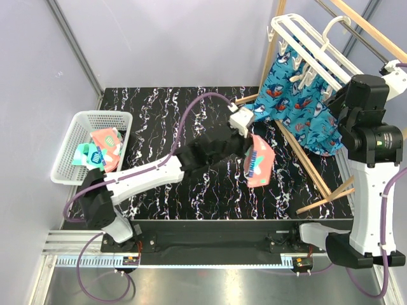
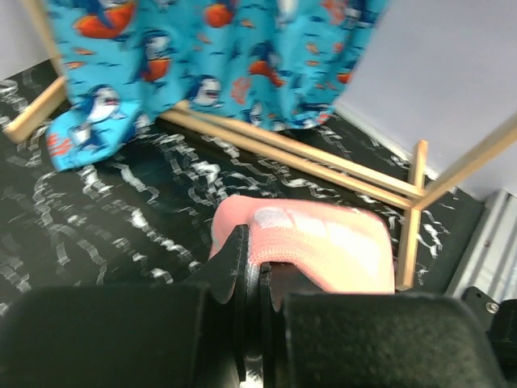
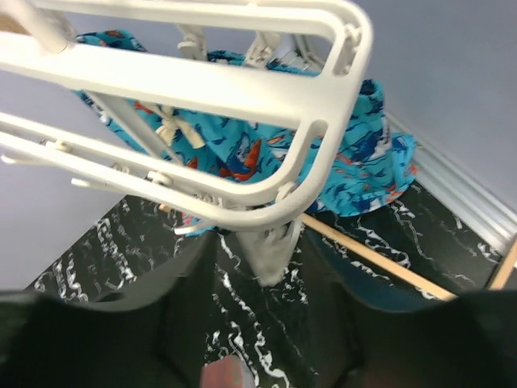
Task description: Remove the socks clipped to the hanger
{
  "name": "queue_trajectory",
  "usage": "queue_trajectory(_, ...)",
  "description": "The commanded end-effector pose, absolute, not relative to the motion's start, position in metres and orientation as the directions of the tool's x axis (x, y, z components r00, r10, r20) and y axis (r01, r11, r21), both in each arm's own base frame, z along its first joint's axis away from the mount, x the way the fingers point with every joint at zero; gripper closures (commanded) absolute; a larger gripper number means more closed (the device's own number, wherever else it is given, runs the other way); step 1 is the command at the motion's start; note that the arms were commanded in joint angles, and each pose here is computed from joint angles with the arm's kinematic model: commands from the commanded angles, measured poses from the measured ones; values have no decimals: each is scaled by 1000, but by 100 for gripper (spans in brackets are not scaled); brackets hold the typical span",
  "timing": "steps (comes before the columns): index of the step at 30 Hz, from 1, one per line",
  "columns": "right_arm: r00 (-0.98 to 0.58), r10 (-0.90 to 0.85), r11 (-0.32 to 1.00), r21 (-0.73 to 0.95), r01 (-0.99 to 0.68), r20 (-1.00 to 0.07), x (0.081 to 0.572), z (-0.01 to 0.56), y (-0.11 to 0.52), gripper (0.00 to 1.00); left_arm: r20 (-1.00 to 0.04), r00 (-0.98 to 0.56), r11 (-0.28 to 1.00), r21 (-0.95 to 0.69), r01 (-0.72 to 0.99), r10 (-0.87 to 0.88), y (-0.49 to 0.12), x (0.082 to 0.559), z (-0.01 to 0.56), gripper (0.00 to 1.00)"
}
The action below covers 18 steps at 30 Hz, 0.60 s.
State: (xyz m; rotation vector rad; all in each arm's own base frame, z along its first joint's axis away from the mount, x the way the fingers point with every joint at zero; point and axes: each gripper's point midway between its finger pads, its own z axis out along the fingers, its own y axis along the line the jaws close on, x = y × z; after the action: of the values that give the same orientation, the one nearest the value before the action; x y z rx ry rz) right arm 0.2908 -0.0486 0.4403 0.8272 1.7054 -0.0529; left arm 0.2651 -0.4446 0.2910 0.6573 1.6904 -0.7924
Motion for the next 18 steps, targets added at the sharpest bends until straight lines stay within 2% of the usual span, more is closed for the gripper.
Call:
queue_trajectory(1, -67, 490, 789, 409, 459, -869, 286, 450, -37, 43, -966, -244, 696, -231, 680, -83, -401, 283, 332, 100)
queue_trajectory(2, -59, 489, 794, 417, 443, -870, 279, 453, -36, 36, -963, -253, 717, -245, 653, -98, -387, 294, 334, 100)
queue_trajectory(4, -101, 478, 832, 414, 368, -872, 279, 446, -22, 29, -950, -288, 731, -283, 621, -122, -364, 297, 338, 100)
queue_trajectory(5, -97, 475, 845, 423, 327, -874, 270, 449, -17, 17, -946, -293, 758, -294, 582, -141, -346, 310, 340, 100)
queue_trajectory(9, -177, 463, 877, 420, 233, -868, 259, 425, 3, 0, -936, -295, 821, -316, 476, -189, -280, 326, 352, 100)
queue_trajectory(13, -256, 459, 888, 445, 114, -851, 250, 407, 28, 0, -934, -304, 894, -291, 340, -189, -209, 344, 350, 100)
queue_trajectory(18, -297, 443, 884, 468, -14, -846, 244, 392, 50, 0, -943, -261, 976, -217, 16, -206, -88, 368, 353, 100)
